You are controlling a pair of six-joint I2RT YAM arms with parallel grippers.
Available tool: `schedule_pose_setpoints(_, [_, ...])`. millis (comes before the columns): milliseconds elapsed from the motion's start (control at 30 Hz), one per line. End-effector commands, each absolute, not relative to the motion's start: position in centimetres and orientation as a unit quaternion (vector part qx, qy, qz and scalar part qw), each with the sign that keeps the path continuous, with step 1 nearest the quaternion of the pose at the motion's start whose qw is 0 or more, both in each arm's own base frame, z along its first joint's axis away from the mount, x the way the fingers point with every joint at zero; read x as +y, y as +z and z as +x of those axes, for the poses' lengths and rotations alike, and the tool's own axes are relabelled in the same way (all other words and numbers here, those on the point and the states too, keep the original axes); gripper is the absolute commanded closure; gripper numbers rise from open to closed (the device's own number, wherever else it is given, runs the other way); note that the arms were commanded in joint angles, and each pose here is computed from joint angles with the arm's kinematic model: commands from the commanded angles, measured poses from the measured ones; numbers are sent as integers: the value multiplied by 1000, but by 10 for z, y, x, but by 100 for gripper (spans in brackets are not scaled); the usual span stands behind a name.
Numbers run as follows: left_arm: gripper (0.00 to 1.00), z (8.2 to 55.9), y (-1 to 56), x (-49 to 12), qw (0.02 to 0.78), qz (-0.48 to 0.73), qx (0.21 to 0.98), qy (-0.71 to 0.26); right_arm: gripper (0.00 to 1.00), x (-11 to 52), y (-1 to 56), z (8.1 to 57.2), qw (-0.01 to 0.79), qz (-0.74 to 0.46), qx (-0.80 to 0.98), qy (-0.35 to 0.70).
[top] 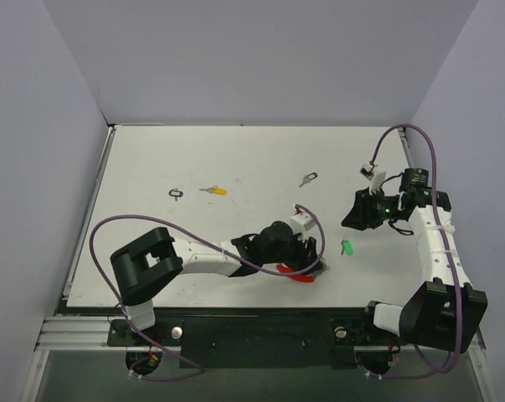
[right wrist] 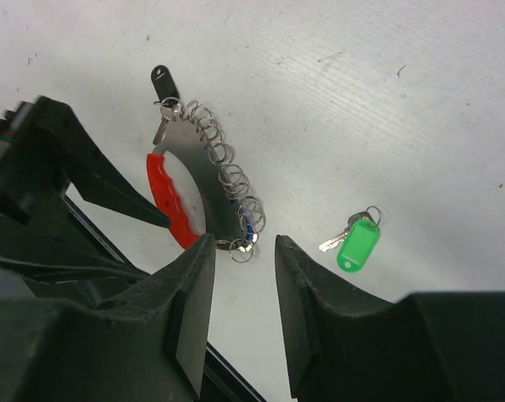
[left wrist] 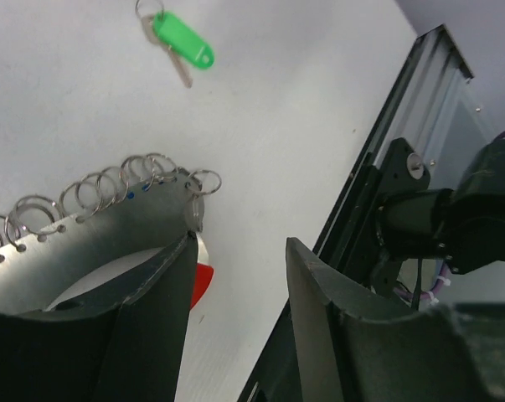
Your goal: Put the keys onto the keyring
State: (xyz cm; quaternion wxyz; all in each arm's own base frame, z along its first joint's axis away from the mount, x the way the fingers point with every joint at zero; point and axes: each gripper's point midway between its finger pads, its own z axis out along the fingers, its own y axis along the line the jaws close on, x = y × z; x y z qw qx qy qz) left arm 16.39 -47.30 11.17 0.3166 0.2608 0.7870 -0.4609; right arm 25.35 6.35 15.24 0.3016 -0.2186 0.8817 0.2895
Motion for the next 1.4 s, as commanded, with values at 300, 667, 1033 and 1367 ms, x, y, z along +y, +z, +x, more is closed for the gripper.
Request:
schedule_pose_setpoints(300, [44, 169, 55, -486, 241, 243, 883, -322, 69, 66, 173, 248, 324, -204, 868, 315])
schedule_pose_setpoints(667, [53, 170, 51, -499, 231, 255, 883, -318, 69, 65, 174, 246, 324, -206, 866, 320])
schedule_pose_setpoints(1033, [61, 169, 53, -507, 224, 262, 881, -324, 69, 64, 174, 245, 323, -204, 866, 321])
schedule_pose_setpoints(1367, [73, 164, 50, -511, 210, 268, 883, -323, 69, 64, 175, 244, 324, -206, 865, 323])
